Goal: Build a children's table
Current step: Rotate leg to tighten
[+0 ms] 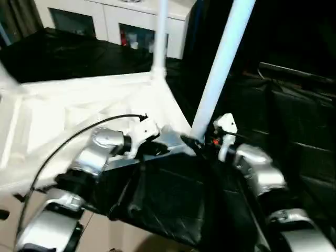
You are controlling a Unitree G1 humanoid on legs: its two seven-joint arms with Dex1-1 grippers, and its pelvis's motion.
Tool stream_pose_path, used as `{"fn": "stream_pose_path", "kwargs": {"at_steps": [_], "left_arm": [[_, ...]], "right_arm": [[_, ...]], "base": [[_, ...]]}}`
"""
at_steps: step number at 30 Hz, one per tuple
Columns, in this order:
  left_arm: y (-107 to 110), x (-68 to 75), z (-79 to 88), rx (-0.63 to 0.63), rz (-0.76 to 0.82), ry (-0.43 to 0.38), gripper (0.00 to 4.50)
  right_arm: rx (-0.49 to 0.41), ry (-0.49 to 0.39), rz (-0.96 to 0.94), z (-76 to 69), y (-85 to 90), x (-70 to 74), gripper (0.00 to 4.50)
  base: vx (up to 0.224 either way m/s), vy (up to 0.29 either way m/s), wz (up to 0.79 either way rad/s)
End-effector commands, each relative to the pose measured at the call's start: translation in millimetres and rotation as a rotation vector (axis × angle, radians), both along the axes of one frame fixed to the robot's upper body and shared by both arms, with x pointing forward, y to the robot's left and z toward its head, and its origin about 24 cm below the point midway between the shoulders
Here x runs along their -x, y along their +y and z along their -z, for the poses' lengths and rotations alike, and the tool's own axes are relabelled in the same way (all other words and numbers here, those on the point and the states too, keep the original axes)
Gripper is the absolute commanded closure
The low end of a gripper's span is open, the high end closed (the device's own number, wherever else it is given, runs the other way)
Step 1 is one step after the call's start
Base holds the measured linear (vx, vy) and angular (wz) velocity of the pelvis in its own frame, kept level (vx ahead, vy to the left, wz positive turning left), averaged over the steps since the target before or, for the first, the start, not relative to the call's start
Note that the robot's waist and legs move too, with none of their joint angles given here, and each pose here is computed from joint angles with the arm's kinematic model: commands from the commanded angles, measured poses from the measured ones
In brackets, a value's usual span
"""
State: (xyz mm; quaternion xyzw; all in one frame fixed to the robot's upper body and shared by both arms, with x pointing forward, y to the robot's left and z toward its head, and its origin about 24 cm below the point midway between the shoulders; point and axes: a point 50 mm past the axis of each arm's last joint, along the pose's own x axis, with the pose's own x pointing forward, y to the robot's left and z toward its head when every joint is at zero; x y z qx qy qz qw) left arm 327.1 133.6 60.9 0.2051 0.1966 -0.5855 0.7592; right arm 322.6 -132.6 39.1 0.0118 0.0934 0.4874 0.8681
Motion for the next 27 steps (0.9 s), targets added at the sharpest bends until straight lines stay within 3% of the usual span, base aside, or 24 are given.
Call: {"fn": "stream_pose_path", "kwargs": {"at_steps": [1, 9, 15, 18, 21, 27], "left_arm": [[-4, 5.2, 3.7, -0.034, 0.072, 0.015, 4.5], [9, 9.8, 0.1, -0.072, 0.145, 0.04, 4.5], [19, 10.6, 0.8, -0.107, 0.152, 0.047, 4.5], [21, 8.5, -0.1, -0.096, 0.123, 0.048, 4.5], [19, 7.6, 2.0, -0.083, 0.092, 0.05, 4.5], [3, 2.1, 13.5, -0.051, -0.063, 0.042, 4.5]], "right_arm": [[0.007, 0.046, -0.148, 5.1, 7.4, 9.2, 1.09], [0.068, 0.121, -0.347, 7.2, -0.5, 18.7, 1.68], [0.081, 0.133, -0.391, 9.5, 3.1, 22.9, 2.27], [0.06, 0.149, -0.402, 12.1, 7.4, 27.4, 2.35], [0.046, 0.162, -0.379, 17.7, 9.1, 31.9, 2.46], [-0.049, 0.174, -0.084, 33.8, 10.4, 35.7, 2.5]], "base": [[0.0, 0.0, 0.0], [0.0, 0.0, 0.0], [0.0, 0.0, 0.0], [0.0, 0.0, 0.0], [0.0, 0.0, 0.0], [0.0, 0.0, 0.0]]}}
